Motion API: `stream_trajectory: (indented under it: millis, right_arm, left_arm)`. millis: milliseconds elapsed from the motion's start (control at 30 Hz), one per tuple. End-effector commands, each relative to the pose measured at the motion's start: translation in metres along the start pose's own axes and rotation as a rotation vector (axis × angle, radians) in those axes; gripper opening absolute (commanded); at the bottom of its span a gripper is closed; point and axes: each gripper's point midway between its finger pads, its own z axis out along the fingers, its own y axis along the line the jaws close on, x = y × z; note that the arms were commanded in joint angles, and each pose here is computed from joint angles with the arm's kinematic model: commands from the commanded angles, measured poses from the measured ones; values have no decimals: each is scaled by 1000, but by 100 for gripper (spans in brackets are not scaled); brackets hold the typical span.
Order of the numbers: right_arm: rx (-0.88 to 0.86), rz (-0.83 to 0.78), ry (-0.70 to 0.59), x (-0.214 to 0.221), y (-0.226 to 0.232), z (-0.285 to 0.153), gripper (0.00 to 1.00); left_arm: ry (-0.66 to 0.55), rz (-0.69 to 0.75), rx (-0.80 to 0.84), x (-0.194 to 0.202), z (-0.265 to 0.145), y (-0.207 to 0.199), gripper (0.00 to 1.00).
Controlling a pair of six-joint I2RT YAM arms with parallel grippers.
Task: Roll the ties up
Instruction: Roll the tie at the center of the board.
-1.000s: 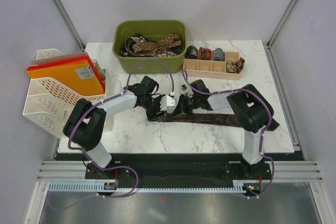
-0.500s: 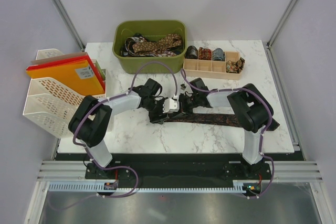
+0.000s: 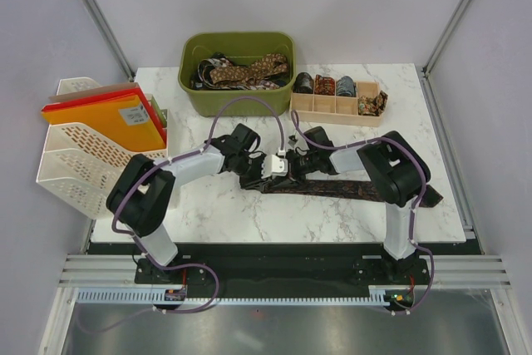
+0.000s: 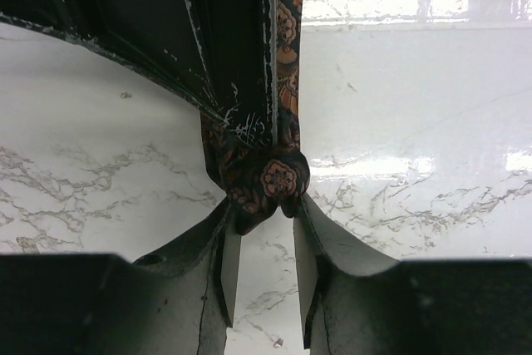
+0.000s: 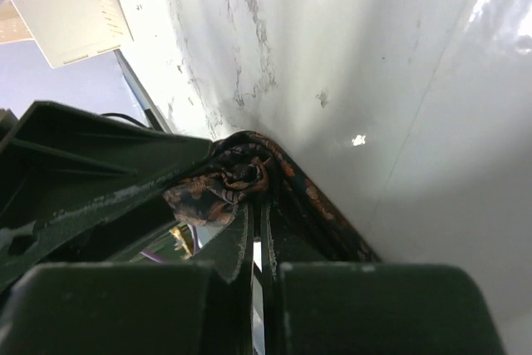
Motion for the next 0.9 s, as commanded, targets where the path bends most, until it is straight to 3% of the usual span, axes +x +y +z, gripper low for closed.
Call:
stream_trajectory:
  millis: [0,200,533,867]
  right_arm:
    - [104,56,-18,7,-38,14,0]
    - [91,53,-20,9,-36,13,0]
    - [51,37,-5,10,-27,13,0]
    - [10,-10,-12,0,-1,-10,23]
  left_arm:
    - [-125,37,-9,-50,-3,5,36]
    - [-125,3,2,-62,12,9,40]
    - [-22,1,66,-48,38,-8,43]
    - [190,-30,121,-1,48,-26,30]
